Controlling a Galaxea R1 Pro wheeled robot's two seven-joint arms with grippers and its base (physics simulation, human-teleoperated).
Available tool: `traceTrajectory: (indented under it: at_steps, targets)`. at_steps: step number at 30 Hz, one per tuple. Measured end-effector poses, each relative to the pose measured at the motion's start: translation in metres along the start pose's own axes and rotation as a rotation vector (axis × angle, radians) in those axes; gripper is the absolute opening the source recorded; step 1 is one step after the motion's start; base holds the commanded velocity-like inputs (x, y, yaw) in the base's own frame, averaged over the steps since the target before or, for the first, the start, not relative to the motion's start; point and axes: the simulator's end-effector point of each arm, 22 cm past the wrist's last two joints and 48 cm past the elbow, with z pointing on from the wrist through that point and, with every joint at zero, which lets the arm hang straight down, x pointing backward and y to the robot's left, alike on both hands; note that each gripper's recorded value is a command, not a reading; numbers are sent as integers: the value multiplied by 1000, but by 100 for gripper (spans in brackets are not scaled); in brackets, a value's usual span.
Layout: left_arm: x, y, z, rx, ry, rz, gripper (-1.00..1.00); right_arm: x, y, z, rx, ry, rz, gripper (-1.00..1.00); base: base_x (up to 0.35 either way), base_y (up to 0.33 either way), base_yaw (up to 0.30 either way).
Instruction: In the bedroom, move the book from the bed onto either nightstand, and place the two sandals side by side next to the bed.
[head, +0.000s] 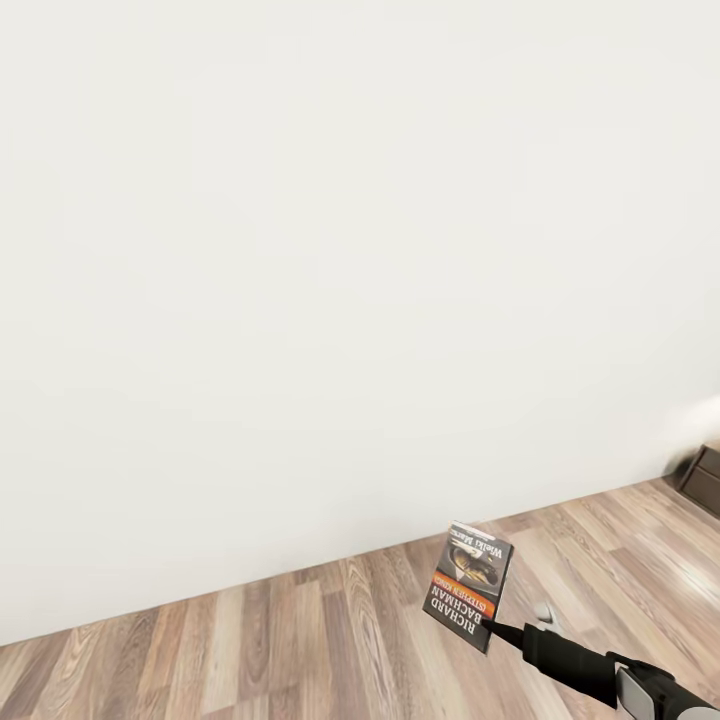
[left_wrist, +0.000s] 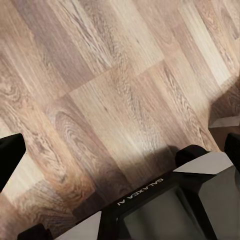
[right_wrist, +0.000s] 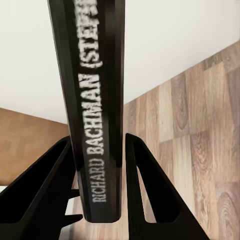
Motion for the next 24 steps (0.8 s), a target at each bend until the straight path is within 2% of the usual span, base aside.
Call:
traceTrajectory:
  at_steps: [14,24]
  targets:
    - [0,0,0,0,0,0,100,1,0,0,1,3,-1,-100,299,0,0]
    - [0,0,0,0,1,1,100,0,0,1,0,-1,1,-100,39,0,-34]
